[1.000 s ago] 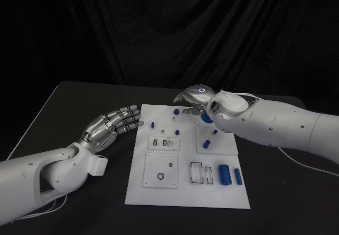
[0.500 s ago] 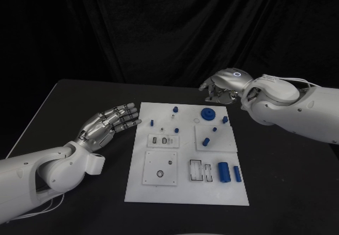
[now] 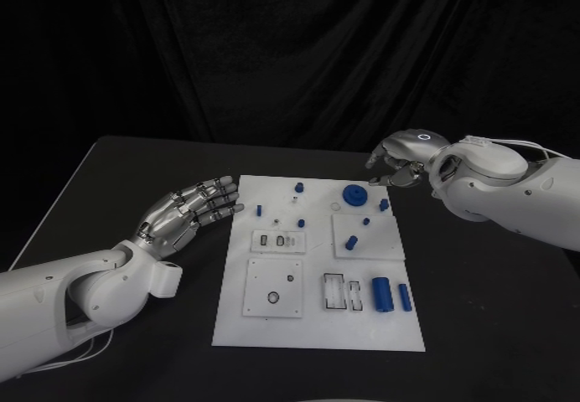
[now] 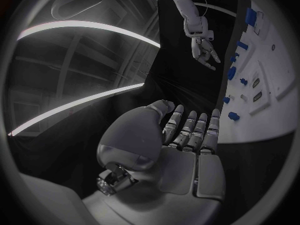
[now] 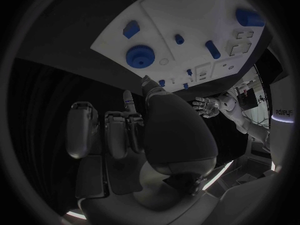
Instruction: Assemble the parts on the task board
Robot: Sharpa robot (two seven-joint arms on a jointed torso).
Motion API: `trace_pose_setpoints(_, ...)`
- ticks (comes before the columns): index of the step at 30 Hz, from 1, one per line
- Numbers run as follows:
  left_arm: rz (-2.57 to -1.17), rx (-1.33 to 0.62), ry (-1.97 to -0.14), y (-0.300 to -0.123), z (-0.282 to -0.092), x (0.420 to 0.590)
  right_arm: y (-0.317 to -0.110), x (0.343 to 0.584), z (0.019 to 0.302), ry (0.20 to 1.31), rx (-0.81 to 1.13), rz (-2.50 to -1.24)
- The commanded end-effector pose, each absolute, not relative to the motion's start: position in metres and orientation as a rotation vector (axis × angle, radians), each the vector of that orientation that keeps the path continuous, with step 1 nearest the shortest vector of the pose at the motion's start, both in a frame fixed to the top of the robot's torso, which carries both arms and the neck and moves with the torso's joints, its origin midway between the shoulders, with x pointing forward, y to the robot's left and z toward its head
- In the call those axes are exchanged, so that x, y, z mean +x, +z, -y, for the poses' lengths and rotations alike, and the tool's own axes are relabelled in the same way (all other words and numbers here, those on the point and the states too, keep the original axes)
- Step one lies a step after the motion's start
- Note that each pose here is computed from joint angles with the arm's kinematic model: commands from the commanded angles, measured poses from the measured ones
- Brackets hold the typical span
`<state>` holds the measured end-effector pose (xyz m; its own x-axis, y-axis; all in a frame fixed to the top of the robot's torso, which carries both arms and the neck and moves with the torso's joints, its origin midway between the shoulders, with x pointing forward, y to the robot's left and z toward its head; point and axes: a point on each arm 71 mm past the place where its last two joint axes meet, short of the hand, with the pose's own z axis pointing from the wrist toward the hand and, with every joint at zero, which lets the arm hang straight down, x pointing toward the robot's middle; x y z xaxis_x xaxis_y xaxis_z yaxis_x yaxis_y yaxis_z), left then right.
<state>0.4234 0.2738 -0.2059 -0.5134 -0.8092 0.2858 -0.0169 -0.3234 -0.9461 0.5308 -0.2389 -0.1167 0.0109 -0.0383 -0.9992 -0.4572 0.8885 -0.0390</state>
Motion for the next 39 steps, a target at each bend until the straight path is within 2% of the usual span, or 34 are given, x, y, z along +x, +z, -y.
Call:
trace_pose_setpoints(1,-1.235,-1.023,-1.964,-0.198,-0.275,0.423,-0.122,0.532,0.243,0.31,-0.345,-1.56)
trace_pose_setpoints(24,-1.251,-1.026,-1.974,-0.2,-0.274,0.426,-0.159,0.535,0.227,0.314,-0.35,-1.629)
trace_pose_setpoints(39,-1.258,-1.029,-1.978,-0.201,-0.273,0.426,-0.165,0.538,0.22,0.323,-0.356,-1.625)
